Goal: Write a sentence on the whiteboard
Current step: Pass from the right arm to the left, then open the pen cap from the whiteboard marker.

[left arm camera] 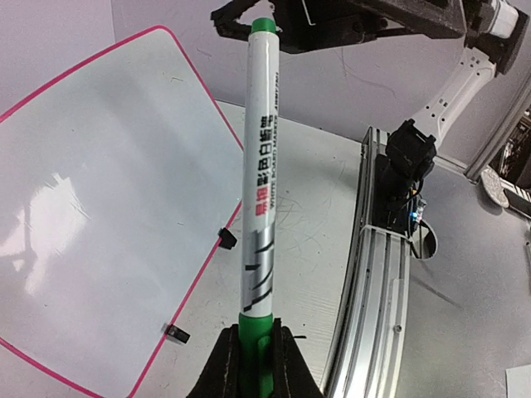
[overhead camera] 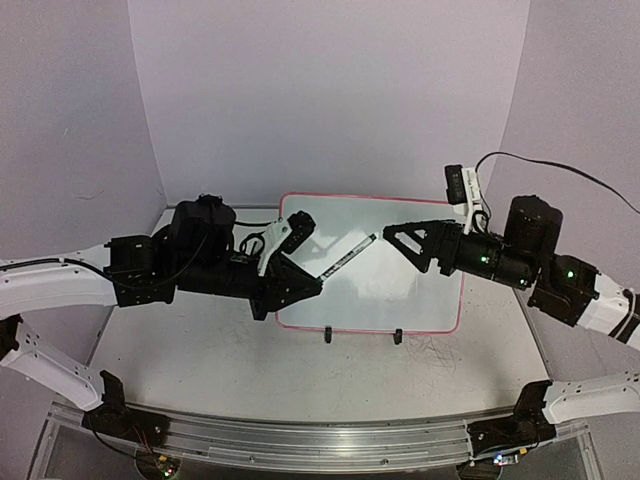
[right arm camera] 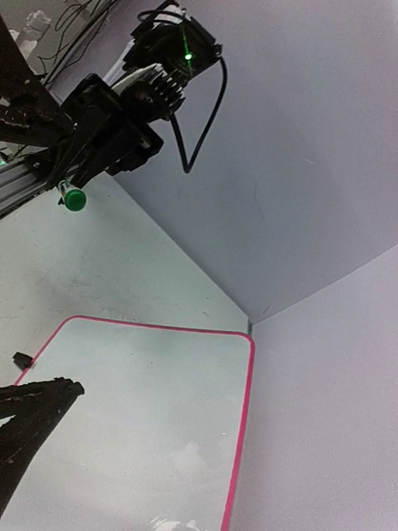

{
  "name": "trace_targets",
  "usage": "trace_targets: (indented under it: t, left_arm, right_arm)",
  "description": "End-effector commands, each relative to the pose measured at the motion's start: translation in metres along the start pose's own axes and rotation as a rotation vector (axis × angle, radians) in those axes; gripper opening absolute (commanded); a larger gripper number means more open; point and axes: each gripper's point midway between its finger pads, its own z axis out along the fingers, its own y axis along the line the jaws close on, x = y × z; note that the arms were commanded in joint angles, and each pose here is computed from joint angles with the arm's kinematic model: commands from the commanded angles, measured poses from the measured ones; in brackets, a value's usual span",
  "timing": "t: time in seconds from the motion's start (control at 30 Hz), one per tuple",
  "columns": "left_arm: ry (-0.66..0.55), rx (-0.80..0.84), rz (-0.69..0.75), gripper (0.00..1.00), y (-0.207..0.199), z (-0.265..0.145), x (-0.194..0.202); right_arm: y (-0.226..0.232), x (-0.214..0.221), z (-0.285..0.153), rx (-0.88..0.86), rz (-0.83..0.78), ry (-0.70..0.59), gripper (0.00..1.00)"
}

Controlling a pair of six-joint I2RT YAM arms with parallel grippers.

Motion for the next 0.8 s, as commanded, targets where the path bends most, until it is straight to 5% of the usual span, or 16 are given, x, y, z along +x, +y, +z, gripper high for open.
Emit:
trace_targets:
  t: [0.0,0.13,0.33,0.77]
  left_arm:
    - [0.049,0.051,0.107,0.0,-0.01,-0.007,-0.01]
    - [0.094,0.052,0.106,0.0,-0.009,-0.002,-0.006]
    - [0.099,0.068,0.093,0.0,-0.012,-0.004,-0.004]
    - [0.122,0.066,0.078,0.0,-0.012,-0.005,0.004]
  right_arm:
    - [0.028,0.017,0.02,-0.104,-0.041,0.251,0.98]
    - [0.058,0.03,0.036,-0.273,0.016,0.391,0.96]
    - [0.044,0.072,0.052,-0.268,0.045,0.558,0.8]
    - [0.058,0.08,0.064,-0.375,0.059,0.605,0.36]
